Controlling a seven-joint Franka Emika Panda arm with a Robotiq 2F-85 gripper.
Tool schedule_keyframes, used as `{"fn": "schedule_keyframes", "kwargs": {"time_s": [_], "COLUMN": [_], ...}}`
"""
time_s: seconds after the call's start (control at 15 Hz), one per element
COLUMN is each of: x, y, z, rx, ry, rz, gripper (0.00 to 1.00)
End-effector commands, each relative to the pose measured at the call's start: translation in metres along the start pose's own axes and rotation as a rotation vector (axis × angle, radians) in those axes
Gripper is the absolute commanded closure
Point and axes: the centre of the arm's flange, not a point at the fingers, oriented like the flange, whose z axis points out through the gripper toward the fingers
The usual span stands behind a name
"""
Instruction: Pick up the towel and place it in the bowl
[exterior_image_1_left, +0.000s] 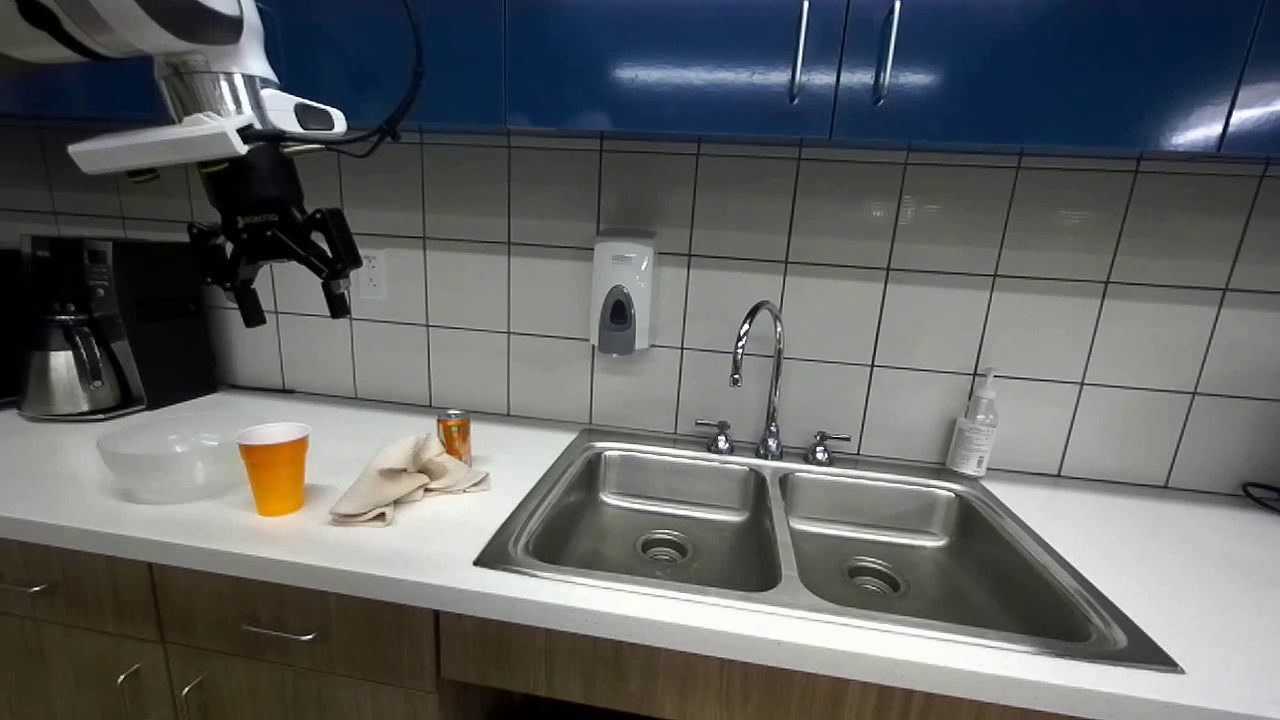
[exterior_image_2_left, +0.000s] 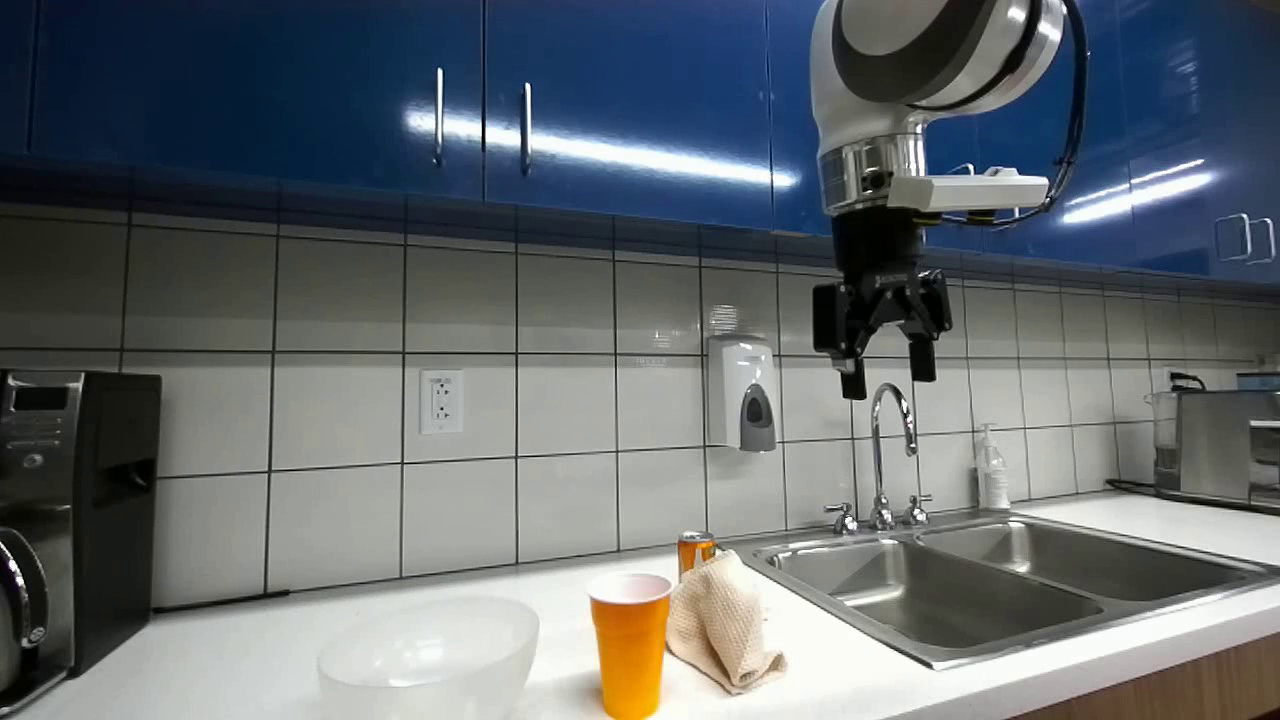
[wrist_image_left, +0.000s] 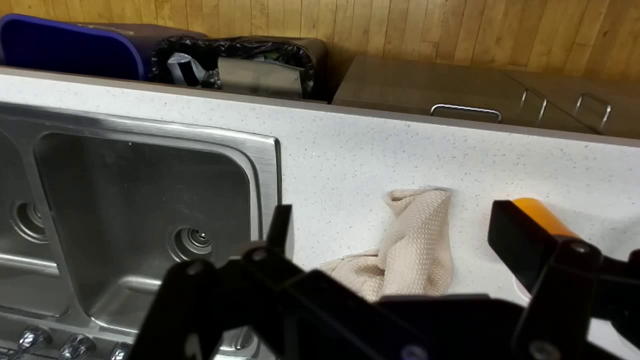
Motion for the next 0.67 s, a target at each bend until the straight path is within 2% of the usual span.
{"fn": "schedule_keyframes", "kwargs": {"time_s": [0.0,0.2,0.6], "x": [0.0,0.0,-0.002], "y": [0.0,0.0,-0.006], "z": [0.0,0.0,0.014], "rx": [0.0,0.0,-0.039], "ry": [0.0,0.0,0.016], "rz": [0.0,0.0,0.134], "gripper": [0.0,0.0,0.0]}}
